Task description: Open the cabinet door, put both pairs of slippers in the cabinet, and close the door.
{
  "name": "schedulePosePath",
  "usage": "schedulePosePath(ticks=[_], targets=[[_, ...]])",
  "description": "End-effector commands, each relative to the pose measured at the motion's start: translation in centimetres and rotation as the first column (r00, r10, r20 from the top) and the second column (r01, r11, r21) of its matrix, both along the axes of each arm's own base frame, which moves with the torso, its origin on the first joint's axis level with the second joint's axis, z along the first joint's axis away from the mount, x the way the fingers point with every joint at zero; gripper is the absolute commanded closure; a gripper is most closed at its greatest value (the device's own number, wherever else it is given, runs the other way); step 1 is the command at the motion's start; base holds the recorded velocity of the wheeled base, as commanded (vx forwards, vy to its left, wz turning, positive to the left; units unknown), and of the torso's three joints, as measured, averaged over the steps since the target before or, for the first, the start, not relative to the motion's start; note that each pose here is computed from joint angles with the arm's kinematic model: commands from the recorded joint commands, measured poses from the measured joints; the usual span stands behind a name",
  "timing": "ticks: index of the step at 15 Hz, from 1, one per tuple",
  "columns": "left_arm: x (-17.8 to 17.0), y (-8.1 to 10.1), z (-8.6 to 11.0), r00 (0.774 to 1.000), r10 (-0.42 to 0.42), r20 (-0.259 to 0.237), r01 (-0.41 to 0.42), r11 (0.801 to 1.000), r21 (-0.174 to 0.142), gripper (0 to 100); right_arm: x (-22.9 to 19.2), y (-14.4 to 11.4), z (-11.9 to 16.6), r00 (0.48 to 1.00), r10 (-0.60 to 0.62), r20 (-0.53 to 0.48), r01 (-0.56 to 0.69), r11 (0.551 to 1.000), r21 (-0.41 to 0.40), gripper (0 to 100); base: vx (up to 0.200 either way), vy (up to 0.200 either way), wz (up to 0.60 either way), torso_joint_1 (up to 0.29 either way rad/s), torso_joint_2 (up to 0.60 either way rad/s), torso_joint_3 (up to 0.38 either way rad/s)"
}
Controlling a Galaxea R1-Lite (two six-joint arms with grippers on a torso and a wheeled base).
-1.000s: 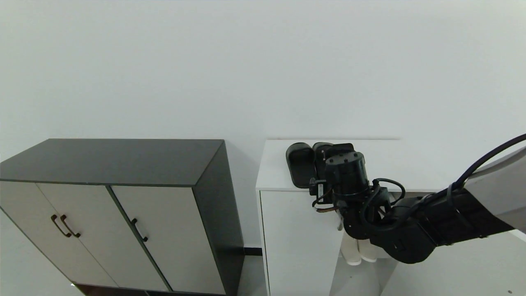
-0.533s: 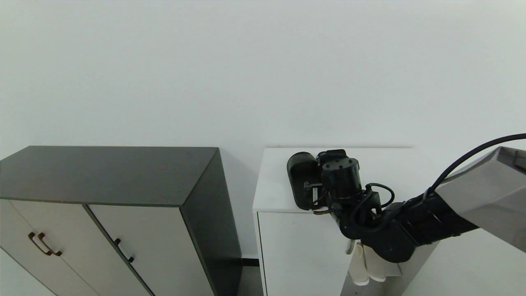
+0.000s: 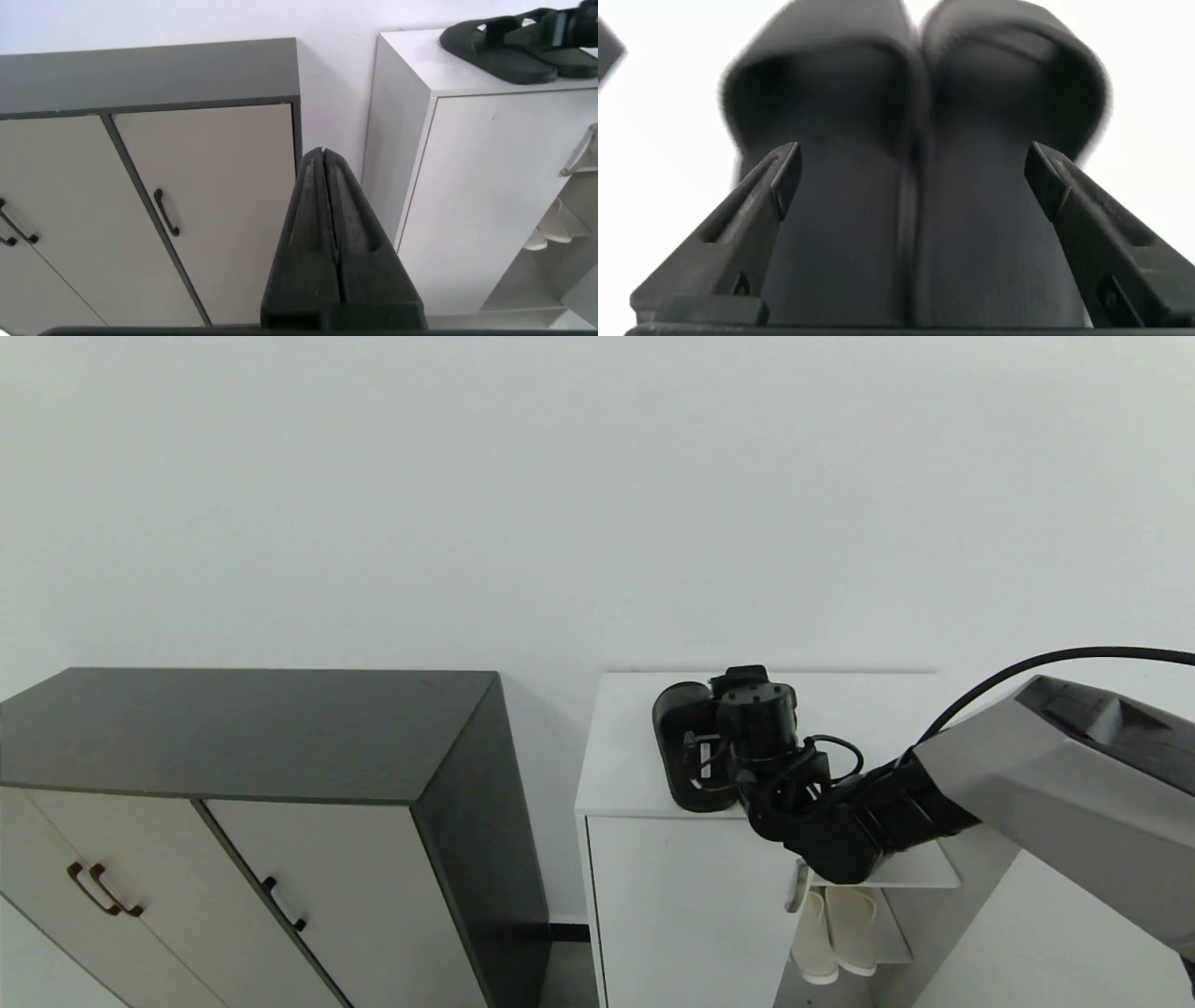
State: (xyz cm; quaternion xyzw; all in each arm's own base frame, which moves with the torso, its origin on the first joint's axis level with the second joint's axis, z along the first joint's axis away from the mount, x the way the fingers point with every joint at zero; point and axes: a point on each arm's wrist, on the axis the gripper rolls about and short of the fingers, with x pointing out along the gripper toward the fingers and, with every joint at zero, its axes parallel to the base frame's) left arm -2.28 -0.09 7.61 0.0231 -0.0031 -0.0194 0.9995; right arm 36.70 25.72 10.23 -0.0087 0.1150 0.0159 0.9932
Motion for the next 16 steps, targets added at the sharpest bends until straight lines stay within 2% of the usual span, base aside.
schedulePosePath(ticks=[1, 6, 7, 10, 12, 16], targets=[[0.0, 0.0, 0.0, 1.000, 0.001, -0.001, -0.001, 1.000, 0.000, 100, 1.8, 0.2, -1.1, 1.000, -0.017, 0.003, 0.017, 1.000, 0.000, 0, 0.000, 0.000, 0.00, 0.000, 0.00, 0.000], [0.0, 0.0, 0.0, 1.000, 0.001, -0.001, -0.001, 1.000, 0.000, 100, 4.8, -0.2, -2.7, 0.998, -0.052, 0.019, 0.052, 0.998, -0.019, 0, 0.000, 0.000, 0.00, 0.000, 0.00, 0.000], [0.0, 0.0, 0.0, 1.000, 0.001, -0.001, -0.001, 1.000, 0.000, 100, 5.2, -0.3, -2.7, 0.998, -0.058, 0.027, 0.059, 0.998, -0.012, 100, 0.000, 0.000, 0.00, 0.000, 0.00, 0.000], [0.0, 0.0, 0.0, 1.000, 0.001, -0.001, -0.001, 1.000, 0.000, 100, 5.7, -0.4, -1.7, 0.995, -0.073, 0.062, 0.072, 0.997, 0.013, 100, 0.000, 0.000, 0.00, 0.000, 0.00, 0.000], [0.0, 0.0, 0.0, 1.000, 0.001, -0.001, -0.001, 1.000, 0.000, 100, 5.1, -0.4, 0.1, 0.994, -0.069, 0.087, 0.066, 0.997, 0.036, 100, 0.000, 0.000, 0.00, 0.000, 0.00, 0.000], [0.0, 0.0, 0.0, 1.000, 0.001, -0.001, -0.001, 1.000, -0.002, 100, 0.1, -0.8, 3.1, 0.998, 0.004, 0.069, -0.006, 1.000, 0.030, 100, 0.000, 0.000, 0.00, 0.000, 0.00, 0.000]])
